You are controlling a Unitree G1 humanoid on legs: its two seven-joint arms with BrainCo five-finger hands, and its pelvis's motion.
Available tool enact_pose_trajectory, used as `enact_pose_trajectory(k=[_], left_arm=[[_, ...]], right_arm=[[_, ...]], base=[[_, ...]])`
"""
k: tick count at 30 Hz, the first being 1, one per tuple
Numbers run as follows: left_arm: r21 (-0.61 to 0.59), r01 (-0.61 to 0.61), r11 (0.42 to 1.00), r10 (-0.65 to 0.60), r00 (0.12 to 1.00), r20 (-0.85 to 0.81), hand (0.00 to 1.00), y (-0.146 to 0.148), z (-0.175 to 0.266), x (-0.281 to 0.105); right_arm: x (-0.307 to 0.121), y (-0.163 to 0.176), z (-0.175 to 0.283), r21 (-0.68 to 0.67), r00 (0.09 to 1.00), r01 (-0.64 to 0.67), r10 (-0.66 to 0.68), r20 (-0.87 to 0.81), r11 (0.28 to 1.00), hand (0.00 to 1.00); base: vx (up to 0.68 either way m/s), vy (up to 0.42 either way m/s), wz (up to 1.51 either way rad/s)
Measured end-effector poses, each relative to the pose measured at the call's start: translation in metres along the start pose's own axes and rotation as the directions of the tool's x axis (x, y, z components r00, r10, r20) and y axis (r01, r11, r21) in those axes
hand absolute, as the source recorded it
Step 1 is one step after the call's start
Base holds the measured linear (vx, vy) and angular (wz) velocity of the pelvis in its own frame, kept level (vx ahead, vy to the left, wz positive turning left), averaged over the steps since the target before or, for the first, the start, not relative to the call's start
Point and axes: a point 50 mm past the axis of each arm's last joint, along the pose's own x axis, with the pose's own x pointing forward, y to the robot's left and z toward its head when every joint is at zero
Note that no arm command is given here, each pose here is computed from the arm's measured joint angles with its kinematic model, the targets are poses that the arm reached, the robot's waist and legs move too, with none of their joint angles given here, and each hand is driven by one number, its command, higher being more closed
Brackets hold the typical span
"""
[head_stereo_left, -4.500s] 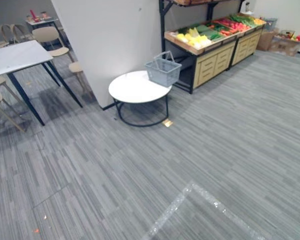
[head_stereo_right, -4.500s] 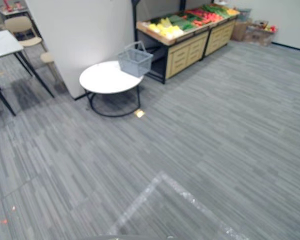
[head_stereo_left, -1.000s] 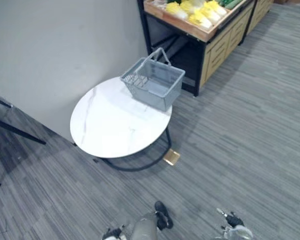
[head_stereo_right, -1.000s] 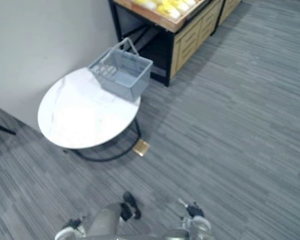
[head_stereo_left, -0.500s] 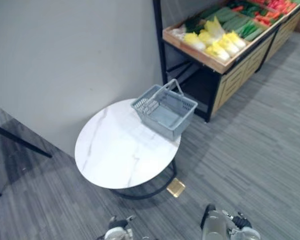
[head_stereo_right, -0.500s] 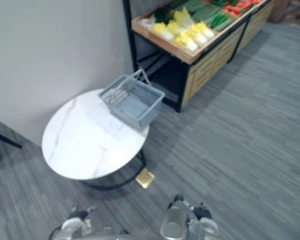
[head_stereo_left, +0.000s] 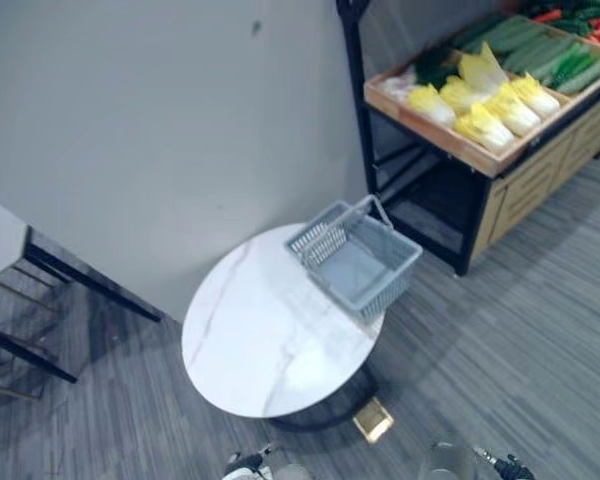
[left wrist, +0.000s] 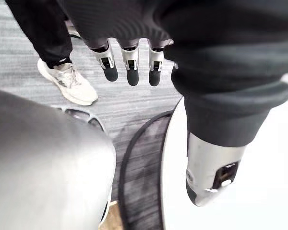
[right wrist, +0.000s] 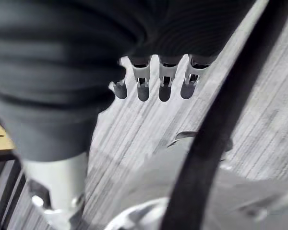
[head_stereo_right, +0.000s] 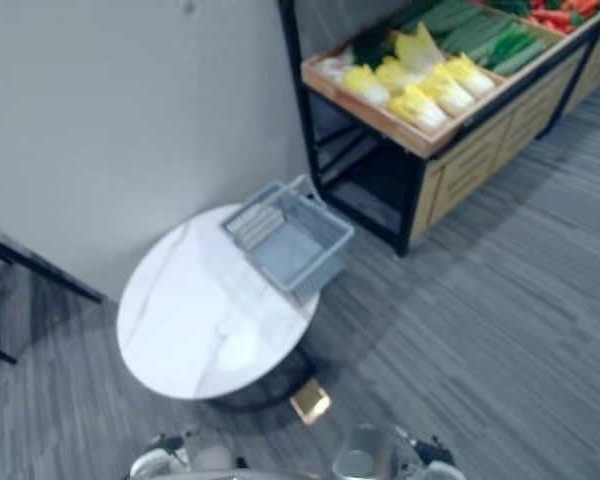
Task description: Pick vegetable in the basket
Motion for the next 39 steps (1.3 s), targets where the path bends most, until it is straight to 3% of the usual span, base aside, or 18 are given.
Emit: enact_pose_trajectory(k=[8, 15, 21, 24, 26, 28, 29, 32, 35, 36, 38, 39], left_arm=[[-0.032, 0.005, 0.999, -0.006, 1.0, -0.013, 0.0, -0.005, 0.0, -0.001], [0.072, 0.013, 0.997, -0.015, 1.0, 0.022, 0.0, -0.002, 0.008, 0.001], [0.217, 0.035, 0.975, -0.05, 0.997, 0.062, 0.0, -0.006, 0.013, 0.0], [0.291, 0.012, 0.957, -0.046, 0.993, 0.109, 0.0, -0.002, 0.022, 0.001], [0.306, -0.011, 0.952, -0.03, 0.991, 0.127, 0.0, -0.001, 0.025, 0.001], [0.339, -0.07, 0.938, 0.015, 0.987, 0.162, 0.0, 0.012, 0.032, 0.003], [0.343, -0.086, 0.935, 0.029, 0.986, 0.167, 0.0, 0.015, 0.033, 0.004], [0.372, -0.111, 0.922, 0.074, 0.991, 0.112, 0.0, 0.025, 0.01, 0.003], [0.386, -0.117, 0.915, 0.118, 0.993, 0.021, 0.0, 0.038, -0.02, 0.0], [0.387, -0.117, 0.915, 0.12, 0.993, 0.015, 0.0, 0.038, -0.022, 0.0], [0.39, -0.119, 0.913, 0.13, 0.992, -0.002, 0.0, 0.04, -0.028, -0.001], [0.391, -0.118, 0.913, 0.13, 0.991, -0.005, 0.0, 0.04, -0.029, -0.001]], right_arm=[[0.001, 0.003, 0.005, 0.051, 1.0, 0.003, -0.004, 0.014, 0.999, 0.0], [-0.003, 0.024, -0.004, 0.056, 0.999, -0.046, 0.047, -0.012, 0.997, 0.0], [-0.002, 0.028, 0.009, -0.096, 0.997, -0.061, 0.065, 0.036, 0.994, 0.0], [-0.008, 0.045, 0.042, -0.25, 0.974, -0.065, 0.116, 0.197, 0.966, 0.0], [-0.016, 0.053, 0.082, -0.33, 0.923, -0.012, 0.138, 0.361, 0.944, 0.0], [-0.035, 0.057, 0.141, -0.402, 0.803, 0.127, 0.144, 0.579, 0.907, 0.0], [-0.04, 0.055, 0.158, -0.406, 0.763, 0.183, 0.131, 0.633, 0.895, 0.0], [-0.078, 0.039, 0.226, -0.331, 0.528, 0.413, 0.074, 0.846, 0.848, 0.0], [-0.133, 0.045, 0.276, -0.22, 0.229, 0.555, 0.107, 0.968, 0.802, 0.0], [-0.136, 0.046, 0.278, -0.213, 0.21, 0.558, 0.112, 0.971, 0.802, 0.0], [-0.165, 0.067, 0.298, -0.17, 0.064, 0.572, 0.163, 0.985, 0.803, 0.0], [-0.169, 0.073, 0.3, -0.175, 0.048, 0.569, 0.18, 0.983, 0.804, 0.0]], base=[[0.23, 0.056, 0.34], [0.1, 0.093, 0.12], [-0.03, 0.041, 0.07], [-0.03, -0.038, 0.37], [-0.04, -0.11, 0.27], [-0.08, -0.203, 0.32], [-0.01, -0.23, 0.46], [0.05, -0.163, 0.28], [0.1, -0.131, 0.36], [0.08, -0.069, 0.51], [0.06, -0.035, 0.43], [0.03, -0.013, 0.34]])
